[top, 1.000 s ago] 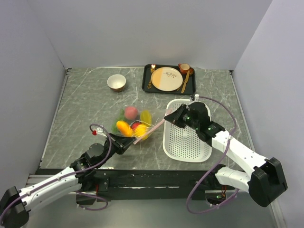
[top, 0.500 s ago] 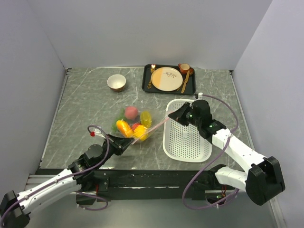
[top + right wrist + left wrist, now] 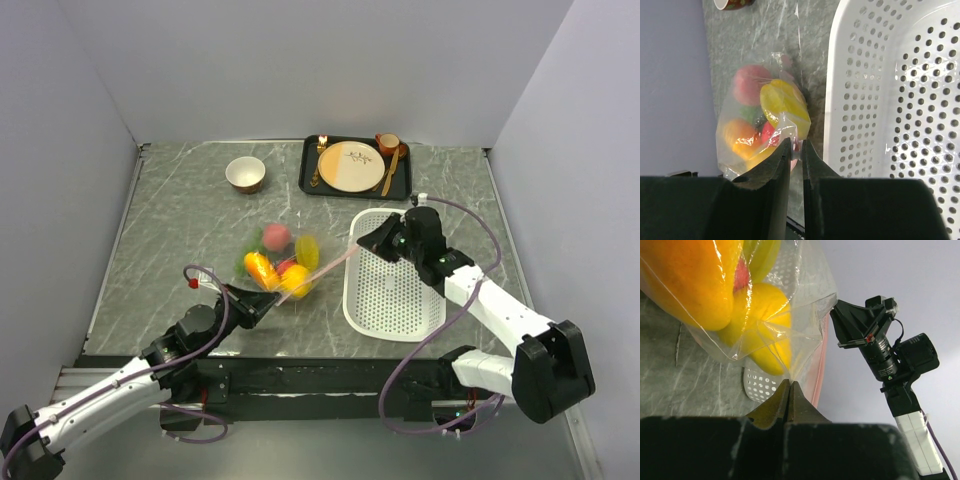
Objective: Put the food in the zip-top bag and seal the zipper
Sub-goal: Zip the zipper food storage bag at the center of the board.
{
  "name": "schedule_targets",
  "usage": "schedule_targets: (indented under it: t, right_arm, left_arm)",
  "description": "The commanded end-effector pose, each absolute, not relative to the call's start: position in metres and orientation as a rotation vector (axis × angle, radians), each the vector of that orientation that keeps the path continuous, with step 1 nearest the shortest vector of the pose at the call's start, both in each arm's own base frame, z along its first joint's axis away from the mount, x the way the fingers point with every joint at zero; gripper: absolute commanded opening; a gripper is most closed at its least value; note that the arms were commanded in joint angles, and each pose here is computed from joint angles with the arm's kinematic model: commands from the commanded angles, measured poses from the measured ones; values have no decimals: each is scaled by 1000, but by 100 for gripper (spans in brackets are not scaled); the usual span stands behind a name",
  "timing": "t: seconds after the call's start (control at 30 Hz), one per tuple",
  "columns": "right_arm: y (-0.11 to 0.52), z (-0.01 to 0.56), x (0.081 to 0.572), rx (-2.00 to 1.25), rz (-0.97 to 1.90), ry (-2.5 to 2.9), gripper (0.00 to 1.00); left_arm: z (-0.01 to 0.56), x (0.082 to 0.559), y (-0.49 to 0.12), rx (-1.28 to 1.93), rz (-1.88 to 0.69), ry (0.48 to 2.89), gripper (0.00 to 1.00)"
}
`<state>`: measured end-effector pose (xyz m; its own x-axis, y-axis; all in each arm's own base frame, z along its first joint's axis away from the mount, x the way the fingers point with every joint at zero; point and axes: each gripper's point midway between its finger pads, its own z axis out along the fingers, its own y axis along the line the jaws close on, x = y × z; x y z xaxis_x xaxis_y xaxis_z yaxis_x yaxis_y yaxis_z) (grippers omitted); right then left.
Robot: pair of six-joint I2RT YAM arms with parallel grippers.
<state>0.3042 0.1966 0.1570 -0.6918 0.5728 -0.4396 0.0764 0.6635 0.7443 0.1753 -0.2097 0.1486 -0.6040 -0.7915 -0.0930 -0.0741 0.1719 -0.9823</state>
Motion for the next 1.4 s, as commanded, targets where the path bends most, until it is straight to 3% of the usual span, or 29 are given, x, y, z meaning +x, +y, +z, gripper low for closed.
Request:
schedule_targets:
  t: [0.0, 0.37, 0.83, 0.9, 0.93, 1.03, 1.17, 1.37]
  right_arm:
    - [187, 181, 328, 491, 899, 2101, 14]
    - [192, 184, 332, 457, 910, 2121, 14]
    - [213, 238, 331, 225, 1017, 2073, 20]
    - [214, 235, 331, 218, 1021, 2084, 31]
    - [214, 232, 331, 223, 1018, 2088, 48]
    - [205, 222, 331, 267, 956, 2104, 73]
    - [191, 217, 325, 345, 918, 2087, 82]
    - [176, 192, 303, 482, 913, 2093, 82]
  left_arm:
    - [157, 178, -205, -797, -1443, 1812, 1]
    - [155, 179, -209, -773, -1446, 1818, 1]
    - [191, 187, -220, -721, -1496, 1750, 1]
    - [196, 187, -219, -719, -1497, 1736, 1]
    - [196, 188, -219, -723, -1495, 1736, 1]
    - [196, 189, -216, -734, -1487, 1725, 1]
    - [194, 190, -215, -756, -1502, 1707, 1]
    - [188, 189, -216, -765, -1504, 1719, 1]
